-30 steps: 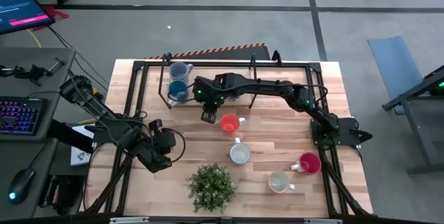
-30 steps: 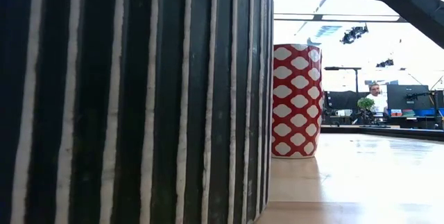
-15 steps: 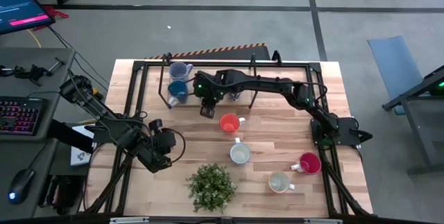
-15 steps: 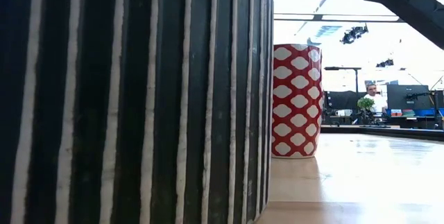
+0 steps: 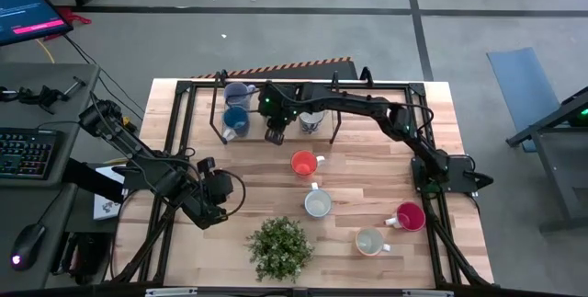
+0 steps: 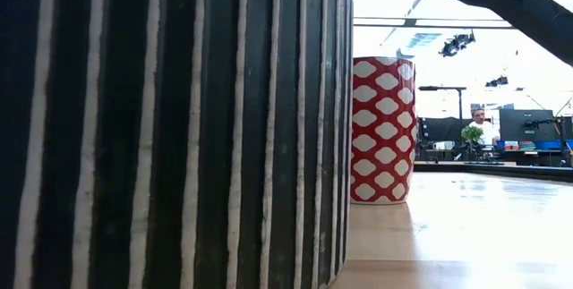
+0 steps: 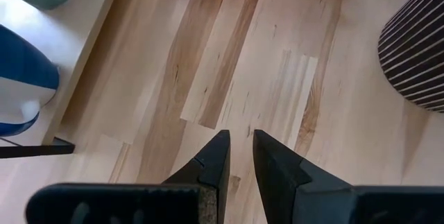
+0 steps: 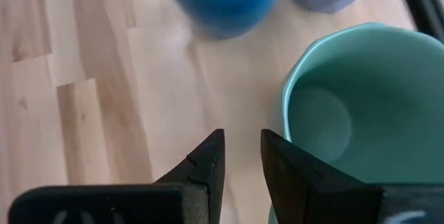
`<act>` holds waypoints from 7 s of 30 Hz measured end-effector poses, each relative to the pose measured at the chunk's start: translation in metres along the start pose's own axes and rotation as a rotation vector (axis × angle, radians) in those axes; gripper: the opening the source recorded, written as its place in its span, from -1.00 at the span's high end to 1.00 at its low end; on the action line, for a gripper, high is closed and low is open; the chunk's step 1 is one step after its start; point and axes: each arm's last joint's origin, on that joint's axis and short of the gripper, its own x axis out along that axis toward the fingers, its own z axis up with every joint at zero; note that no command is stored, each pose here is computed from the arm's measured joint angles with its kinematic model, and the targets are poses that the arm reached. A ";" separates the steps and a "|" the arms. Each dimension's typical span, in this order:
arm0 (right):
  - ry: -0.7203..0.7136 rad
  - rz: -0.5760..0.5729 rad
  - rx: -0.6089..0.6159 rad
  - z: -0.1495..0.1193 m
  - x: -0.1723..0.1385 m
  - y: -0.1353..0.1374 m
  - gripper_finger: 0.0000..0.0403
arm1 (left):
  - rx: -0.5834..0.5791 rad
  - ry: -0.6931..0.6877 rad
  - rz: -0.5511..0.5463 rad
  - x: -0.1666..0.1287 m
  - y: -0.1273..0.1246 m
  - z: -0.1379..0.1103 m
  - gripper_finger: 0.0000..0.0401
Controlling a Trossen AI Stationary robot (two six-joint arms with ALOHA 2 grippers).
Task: Place coffee mugs
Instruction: Put the green mug on the shelf, then adjust the white blue patterned mug on the shelf
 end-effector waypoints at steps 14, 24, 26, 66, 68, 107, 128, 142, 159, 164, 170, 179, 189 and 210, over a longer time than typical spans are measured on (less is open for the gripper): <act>-0.062 0.079 0.054 0.010 -0.012 -0.015 0.58 | 0.000 -0.001 0.001 0.000 0.000 0.000 0.72; 0.109 -0.111 0.020 -0.002 -0.039 0.002 0.59 | -0.002 -0.002 0.000 0.000 0.000 0.000 0.72; 0.149 -0.146 0.023 -0.006 -0.039 -0.001 0.61 | -0.001 -0.003 0.001 0.000 0.000 0.000 0.72; 0.052 -0.111 0.071 -0.006 0.006 -0.054 0.70 | -0.005 -0.009 0.003 0.000 0.000 0.000 0.72; 0.049 -0.111 0.072 -0.006 0.010 -0.054 0.70 | -0.007 -0.011 0.001 0.000 0.000 0.001 0.72; 0.033 -0.218 0.182 0.001 -0.048 -0.051 0.69 | -0.027 -0.030 -0.024 0.000 -0.003 0.003 0.72; 0.317 -0.110 0.011 -0.027 -0.088 0.033 0.70 | 0.000 -0.047 -0.010 0.000 -0.003 0.003 0.72; 0.477 -0.119 -0.028 -0.052 -0.057 0.046 0.82 | 0.000 -0.048 -0.009 0.000 -0.003 0.003 0.72; 0.454 -0.170 -0.034 -0.058 -0.032 0.024 0.98 | 0.001 -0.048 -0.009 0.000 -0.002 0.003 0.72; 0.449 -0.178 -0.014 -0.057 -0.032 0.014 0.98 | 0.001 -0.048 -0.009 0.000 -0.003 0.003 0.72; 0.437 -0.182 -0.004 -0.056 -0.032 0.001 0.98 | 0.001 -0.048 -0.009 0.000 -0.003 0.003 0.72; 0.416 -0.191 0.007 -0.054 -0.032 -0.018 0.98 | 0.001 -0.048 -0.009 0.000 -0.003 0.003 0.72; 0.395 -0.203 0.024 -0.053 -0.032 -0.042 0.98 | 0.001 -0.048 -0.009 0.000 -0.003 0.003 0.72; 0.350 -0.209 0.032 -0.051 -0.033 -0.065 0.98 | 0.000 -0.048 -0.009 0.000 -0.003 0.003 0.72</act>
